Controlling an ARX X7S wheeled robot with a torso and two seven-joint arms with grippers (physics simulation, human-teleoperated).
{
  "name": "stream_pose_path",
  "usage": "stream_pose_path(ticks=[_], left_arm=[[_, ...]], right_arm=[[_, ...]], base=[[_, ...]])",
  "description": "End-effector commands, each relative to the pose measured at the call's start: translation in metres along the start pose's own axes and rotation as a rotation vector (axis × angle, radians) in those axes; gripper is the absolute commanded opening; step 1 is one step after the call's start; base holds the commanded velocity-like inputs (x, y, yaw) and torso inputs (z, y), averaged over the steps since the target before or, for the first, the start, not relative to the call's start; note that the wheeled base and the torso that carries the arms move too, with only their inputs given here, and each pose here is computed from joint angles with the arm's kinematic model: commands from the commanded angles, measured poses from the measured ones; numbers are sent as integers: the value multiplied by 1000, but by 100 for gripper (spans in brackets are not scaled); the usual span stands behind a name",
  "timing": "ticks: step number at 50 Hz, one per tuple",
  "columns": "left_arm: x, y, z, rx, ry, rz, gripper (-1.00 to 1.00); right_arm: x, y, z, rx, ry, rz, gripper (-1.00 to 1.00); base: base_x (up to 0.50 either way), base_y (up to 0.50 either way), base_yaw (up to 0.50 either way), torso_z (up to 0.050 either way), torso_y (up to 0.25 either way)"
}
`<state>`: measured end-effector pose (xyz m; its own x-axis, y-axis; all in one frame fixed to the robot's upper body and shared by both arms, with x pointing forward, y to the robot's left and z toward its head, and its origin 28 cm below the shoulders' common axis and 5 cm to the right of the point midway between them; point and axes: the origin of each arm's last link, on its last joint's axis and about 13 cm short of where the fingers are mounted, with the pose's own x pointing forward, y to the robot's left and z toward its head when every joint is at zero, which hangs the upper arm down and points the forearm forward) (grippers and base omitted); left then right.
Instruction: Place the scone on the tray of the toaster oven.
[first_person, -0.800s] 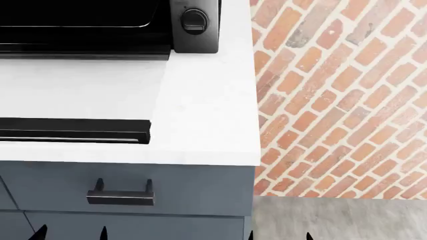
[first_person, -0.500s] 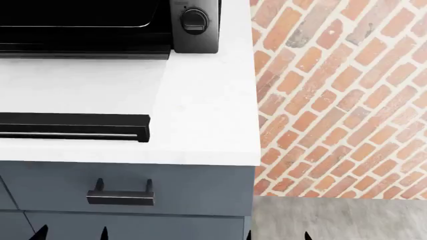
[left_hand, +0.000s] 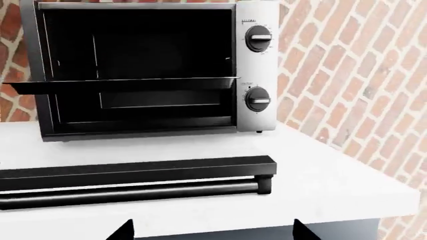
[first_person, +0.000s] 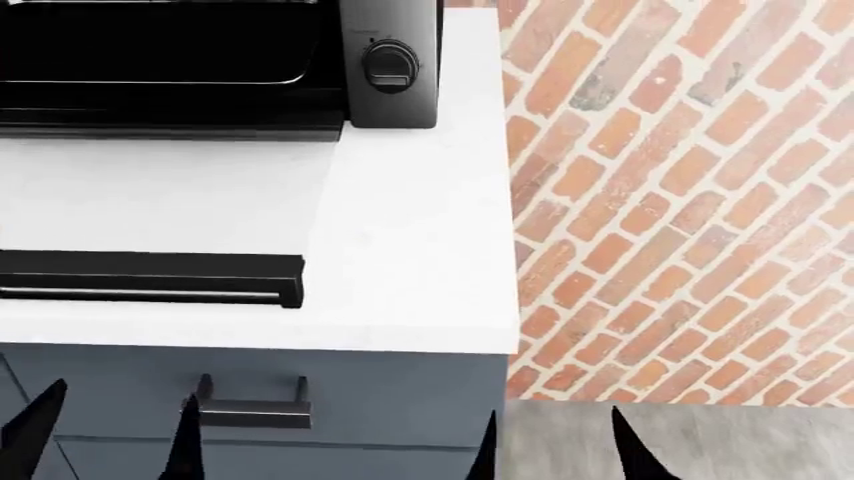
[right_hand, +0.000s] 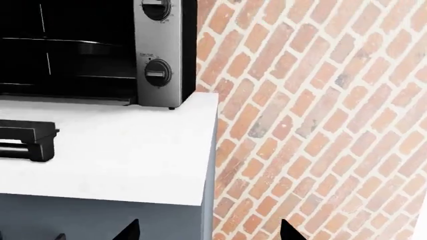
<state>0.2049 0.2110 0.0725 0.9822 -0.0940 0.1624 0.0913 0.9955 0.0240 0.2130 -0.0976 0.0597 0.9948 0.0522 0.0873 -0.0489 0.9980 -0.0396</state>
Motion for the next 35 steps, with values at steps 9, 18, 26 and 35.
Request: stream_pose_path(ticks=[9,18,26,35], left_arm=[[-3,6,62,43,-106,-63,100],[-6,8,63,51,-105,-61,100],[-15,18,76,78,-108,-40,100],[-18,25,85,89,-129,-9,100]], right_arm=[[5,-12,66,-74,-130,3,100],[4,-12,71,-50,-152,-14,100],[-8,-23,97,-66,-203,-62,100],[-7,-20,95,-54,-186,-38,100]], base=[[0,216,0,50,81],[0,500,0,50,80],[0,500,0,50,80],[0,500,0,50,80]])
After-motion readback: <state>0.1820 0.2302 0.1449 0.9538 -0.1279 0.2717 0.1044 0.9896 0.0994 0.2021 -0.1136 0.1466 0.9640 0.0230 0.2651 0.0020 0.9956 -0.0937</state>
